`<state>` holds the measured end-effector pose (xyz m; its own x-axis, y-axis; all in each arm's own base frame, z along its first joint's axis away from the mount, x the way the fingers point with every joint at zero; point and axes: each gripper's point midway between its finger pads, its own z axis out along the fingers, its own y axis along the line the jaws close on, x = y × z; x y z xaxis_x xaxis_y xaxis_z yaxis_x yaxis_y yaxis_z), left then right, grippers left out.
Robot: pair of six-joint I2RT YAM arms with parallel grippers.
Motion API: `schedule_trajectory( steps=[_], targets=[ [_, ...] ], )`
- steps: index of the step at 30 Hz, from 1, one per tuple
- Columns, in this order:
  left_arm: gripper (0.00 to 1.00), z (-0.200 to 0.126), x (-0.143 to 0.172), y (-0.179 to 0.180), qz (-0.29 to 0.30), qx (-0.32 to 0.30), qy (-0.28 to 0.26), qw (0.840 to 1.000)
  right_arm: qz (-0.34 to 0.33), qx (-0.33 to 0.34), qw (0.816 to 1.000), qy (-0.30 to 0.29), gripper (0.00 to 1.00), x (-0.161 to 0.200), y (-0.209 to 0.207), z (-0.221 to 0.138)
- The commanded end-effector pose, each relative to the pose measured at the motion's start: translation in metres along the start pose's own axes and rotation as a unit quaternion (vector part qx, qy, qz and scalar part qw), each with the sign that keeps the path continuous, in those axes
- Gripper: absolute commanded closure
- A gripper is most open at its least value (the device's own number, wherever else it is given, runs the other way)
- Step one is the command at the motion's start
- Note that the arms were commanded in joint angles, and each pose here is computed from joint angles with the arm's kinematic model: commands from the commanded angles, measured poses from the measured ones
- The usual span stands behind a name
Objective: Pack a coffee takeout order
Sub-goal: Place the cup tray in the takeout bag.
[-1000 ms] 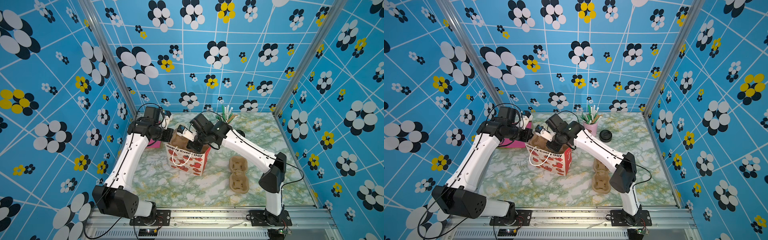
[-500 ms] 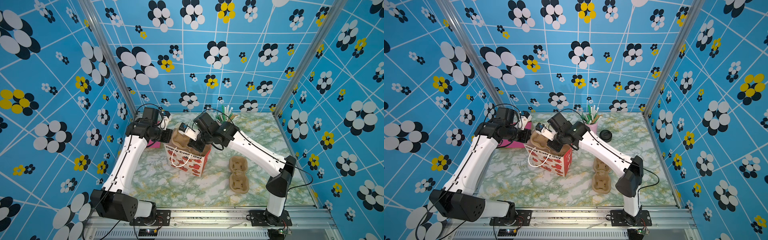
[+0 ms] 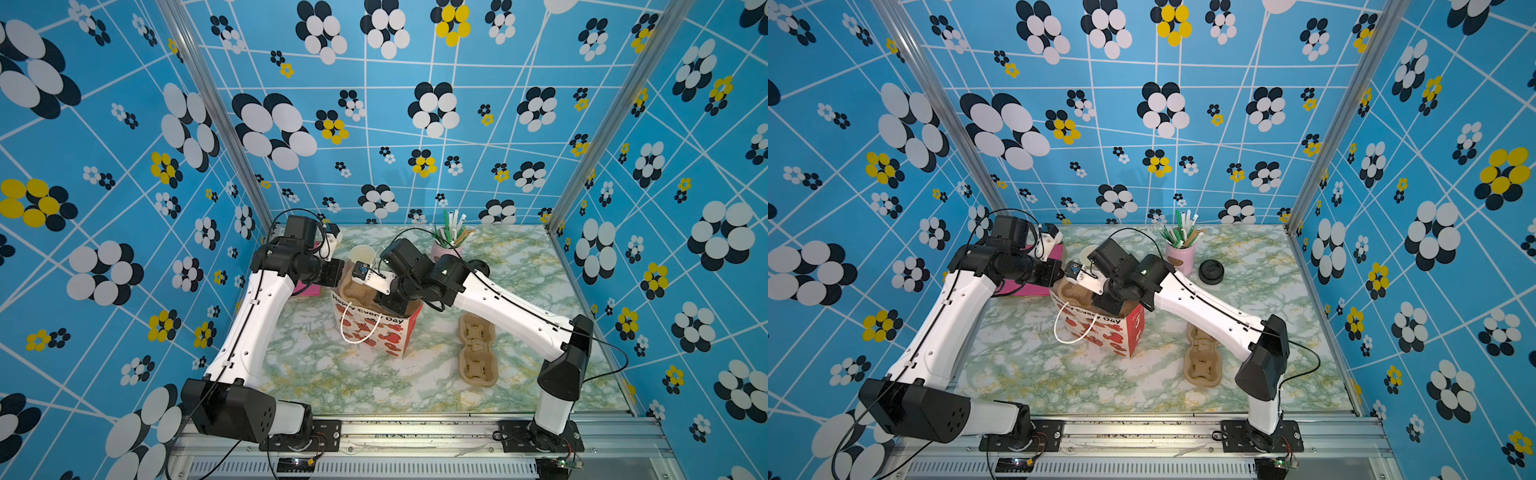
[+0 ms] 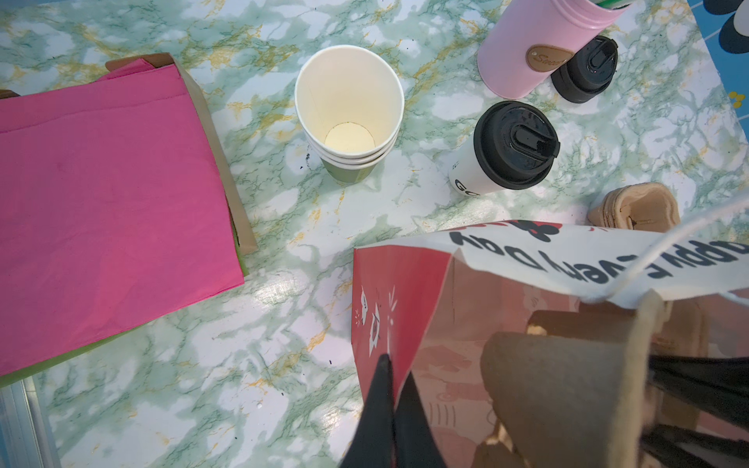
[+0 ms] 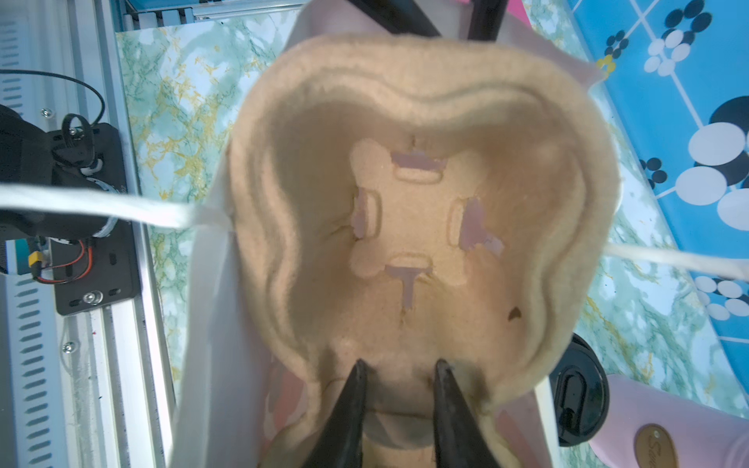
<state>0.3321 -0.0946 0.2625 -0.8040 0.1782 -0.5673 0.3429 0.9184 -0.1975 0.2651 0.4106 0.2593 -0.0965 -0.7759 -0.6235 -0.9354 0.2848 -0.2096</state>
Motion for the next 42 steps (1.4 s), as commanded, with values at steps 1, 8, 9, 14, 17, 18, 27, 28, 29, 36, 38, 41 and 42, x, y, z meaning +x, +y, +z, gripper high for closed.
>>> schedule_trajectory(
  steps=[1,8,9,14,17,18,27,28,29,36,38,41,42],
  targets=[
    [0.95,-0.003,0.005,0.001,0.001,0.001,-0.001,1.000,-0.016,0.016,0.999,-0.024,1.00,-0.007,0.002,-0.019],
    [0.95,-0.003,0.004,0.001,0.000,0.003,-0.001,1.000,-0.028,0.022,0.999,-0.029,1.00,-0.006,0.005,-0.022],
    [0.95,-0.003,0.004,0.001,0.000,0.005,-0.001,1.000,-0.029,0.023,0.999,-0.026,1.00,-0.005,0.006,-0.021],
    [0.95,-0.004,0.004,0.001,0.000,0.004,-0.001,1.000,-0.027,0.016,0.999,-0.008,1.00,0.000,0.008,-0.012],
    [0.95,-0.006,0.003,0.000,0.001,0.005,-0.005,1.000,-0.020,0.000,1.000,0.022,1.00,0.008,0.012,-0.003],
    [0.95,-0.006,0.003,0.000,0.000,0.006,-0.005,1.000,-0.017,-0.005,0.999,0.035,1.00,0.011,0.013,0.001],
    [0.95,-0.010,0.005,-0.001,0.001,0.004,-0.006,1.000,-0.007,0.008,0.995,0.099,1.00,0.026,0.007,0.018],
    [0.95,-0.010,0.006,-0.001,0.002,0.003,-0.007,1.000,-0.008,0.014,0.995,0.101,1.00,0.026,0.004,0.018],
    [0.95,-0.010,0.006,0.000,0.002,0.002,-0.007,1.000,-0.007,0.018,0.994,0.106,1.00,0.027,0.002,0.019],
    [0.95,-0.013,0.006,-0.001,0.003,0.002,-0.010,1.000,0.001,0.016,0.990,0.139,1.00,0.038,0.000,0.031],
    [0.95,-0.014,0.007,-0.002,0.003,0.003,-0.011,1.000,0.004,0.011,0.990,0.144,1.00,0.039,0.002,0.034],
    [0.95,-0.015,0.008,-0.002,0.002,0.003,-0.012,1.000,0.009,-0.004,0.989,0.150,1.00,0.040,0.006,0.040],
    [0.95,-0.015,0.008,-0.002,0.002,0.003,-0.012,1.000,0.012,-0.012,0.988,0.152,1.00,0.040,0.008,0.042]
  ],
)
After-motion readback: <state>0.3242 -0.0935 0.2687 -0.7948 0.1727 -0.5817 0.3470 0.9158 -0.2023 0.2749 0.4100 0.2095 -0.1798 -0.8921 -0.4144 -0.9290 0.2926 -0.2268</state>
